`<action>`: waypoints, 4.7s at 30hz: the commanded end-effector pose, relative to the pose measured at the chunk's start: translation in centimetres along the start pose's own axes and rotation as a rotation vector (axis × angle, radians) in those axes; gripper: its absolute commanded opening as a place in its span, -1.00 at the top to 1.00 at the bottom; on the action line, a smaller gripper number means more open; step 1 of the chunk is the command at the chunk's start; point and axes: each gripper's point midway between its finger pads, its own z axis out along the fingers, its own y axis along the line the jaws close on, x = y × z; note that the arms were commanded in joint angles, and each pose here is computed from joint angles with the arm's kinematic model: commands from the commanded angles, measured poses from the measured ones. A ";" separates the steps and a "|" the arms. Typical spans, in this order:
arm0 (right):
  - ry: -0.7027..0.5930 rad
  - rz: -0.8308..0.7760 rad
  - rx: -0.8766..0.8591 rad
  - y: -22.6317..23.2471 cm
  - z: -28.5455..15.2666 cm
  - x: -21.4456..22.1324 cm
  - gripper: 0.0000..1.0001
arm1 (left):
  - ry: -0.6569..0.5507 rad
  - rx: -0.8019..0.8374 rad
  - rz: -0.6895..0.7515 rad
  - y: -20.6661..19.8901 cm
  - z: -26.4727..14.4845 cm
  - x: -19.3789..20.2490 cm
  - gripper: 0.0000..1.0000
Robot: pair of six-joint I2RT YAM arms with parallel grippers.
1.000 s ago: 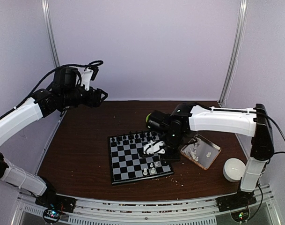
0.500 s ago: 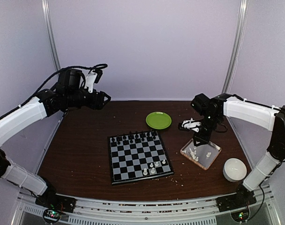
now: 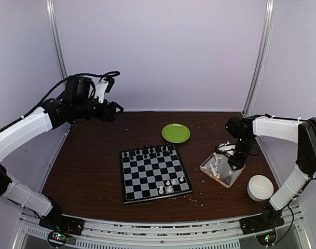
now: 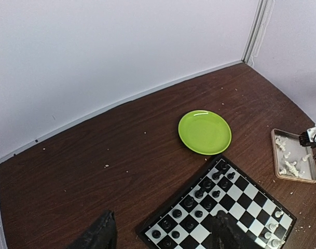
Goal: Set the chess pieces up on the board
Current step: Pick up the knight from the storage box, then place the knight at g1.
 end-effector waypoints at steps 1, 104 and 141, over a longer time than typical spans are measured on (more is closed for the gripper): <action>-0.001 0.028 0.006 -0.6 0.8 -0.2 0.31 | -0.049 0.010 -0.003 0.0 -0.4 -1.9 -0.28; -0.081 -0.753 -0.070 22.2 -3.9 -15.4 0.98 | -0.041 -0.031 0.021 0.7 -0.4 -1.9 -0.28; -0.027 -0.770 -0.089 22.8 -1.2 -15.0 0.95 | -0.042 -0.024 0.022 0.6 -0.4 -1.9 -0.28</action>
